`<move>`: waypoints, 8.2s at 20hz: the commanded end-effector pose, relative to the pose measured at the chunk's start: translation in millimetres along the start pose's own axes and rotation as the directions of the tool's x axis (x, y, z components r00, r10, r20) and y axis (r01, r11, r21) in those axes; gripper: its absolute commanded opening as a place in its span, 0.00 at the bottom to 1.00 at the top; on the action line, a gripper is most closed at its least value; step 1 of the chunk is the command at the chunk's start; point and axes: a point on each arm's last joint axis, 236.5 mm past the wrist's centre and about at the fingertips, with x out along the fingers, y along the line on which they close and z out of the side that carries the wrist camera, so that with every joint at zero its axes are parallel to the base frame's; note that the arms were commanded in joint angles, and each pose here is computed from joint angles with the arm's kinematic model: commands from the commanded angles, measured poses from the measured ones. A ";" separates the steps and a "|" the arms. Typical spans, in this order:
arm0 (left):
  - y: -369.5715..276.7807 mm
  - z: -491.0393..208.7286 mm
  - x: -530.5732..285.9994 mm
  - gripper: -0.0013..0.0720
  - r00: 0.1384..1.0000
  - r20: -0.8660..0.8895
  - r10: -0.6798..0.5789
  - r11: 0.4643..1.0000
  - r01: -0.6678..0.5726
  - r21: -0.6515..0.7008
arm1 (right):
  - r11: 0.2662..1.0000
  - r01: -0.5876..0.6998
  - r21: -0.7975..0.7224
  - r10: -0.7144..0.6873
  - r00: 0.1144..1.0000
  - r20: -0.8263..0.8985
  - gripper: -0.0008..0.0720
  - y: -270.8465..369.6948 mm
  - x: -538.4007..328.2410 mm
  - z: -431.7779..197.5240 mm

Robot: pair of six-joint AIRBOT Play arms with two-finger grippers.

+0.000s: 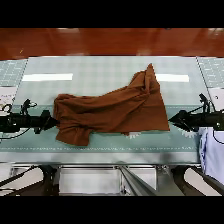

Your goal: Fold the shirts.

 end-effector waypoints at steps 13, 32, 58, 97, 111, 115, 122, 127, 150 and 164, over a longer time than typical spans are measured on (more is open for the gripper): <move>-7.7 3.3 -0.3 0.04 1.000 0.001 -0.010 0.999 0.010 0.039 | 0.993 -0.092 0.078 0.100 0.990 -0.101 0.52 25.1 65.5 -1.3; -399.5 -47.8 -472.3 0.04 0.236 0.633 -0.737 0.574 -0.275 0.771 | 0.653 0.124 -0.748 0.545 0.608 0.577 0.05 367.8 -390.4 58.6; -226.3 6.4 -270.4 0.04 0.699 0.706 -0.111 0.792 -0.367 0.488 | 0.821 0.184 -0.540 0.199 0.794 0.575 0.05 217.2 -255.7 16.8; -74.8 89.2 -0.3 0.07 0.939 -0.216 0.269 0.919 -0.182 0.349 | 0.967 0.050 -0.248 -0.068 0.995 -0.068 0.39 68.8 37.7 180.3; 3.0 -16.7 -81.1 0.70 0.981 -0.020 0.193 0.981 -0.193 0.010 | 0.997 -0.067 -0.047 0.074 0.986 0.147 0.58 25.7 -21.8 76.7; 33.6 -65.8 -49.2 0.70 0.991 -0.029 0.127 0.976 -0.130 -0.175 | 0.993 -0.121 -0.020 0.122 0.983 0.137 0.58 22.4 1.4 24.1; 18.3 -86.8 -3.4 0.70 0.996 -0.055 0.066 0.991 -0.072 -0.114 | 0.988 -0.154 -0.002 0.153 0.980 0.128 0.58 26.9 5.2 16.5; -0.1 -80.7 15.2 0.69 0.998 -0.035 0.054 0.997 -0.056 -0.047 | 0.988 -0.157 0.003 0.155 0.978 0.140 0.58 27.4 4.6 19.4; -13.9 -76.6 9.1 0.04 0.998 -0.050 0.029 0.997 -0.025 0.074 | 0.981 -0.133 0.142 0.143 0.988 -0.063 0.19 1.7 38.3 -9.0; -110.4 76.4 -40.0 0.04 0.988 0.152 -0.029 0.957 -0.017 0.289 | 0.965 -0.233 -0.119 0.247 0.960 0.131 0.05 74.8 -25.1 102.9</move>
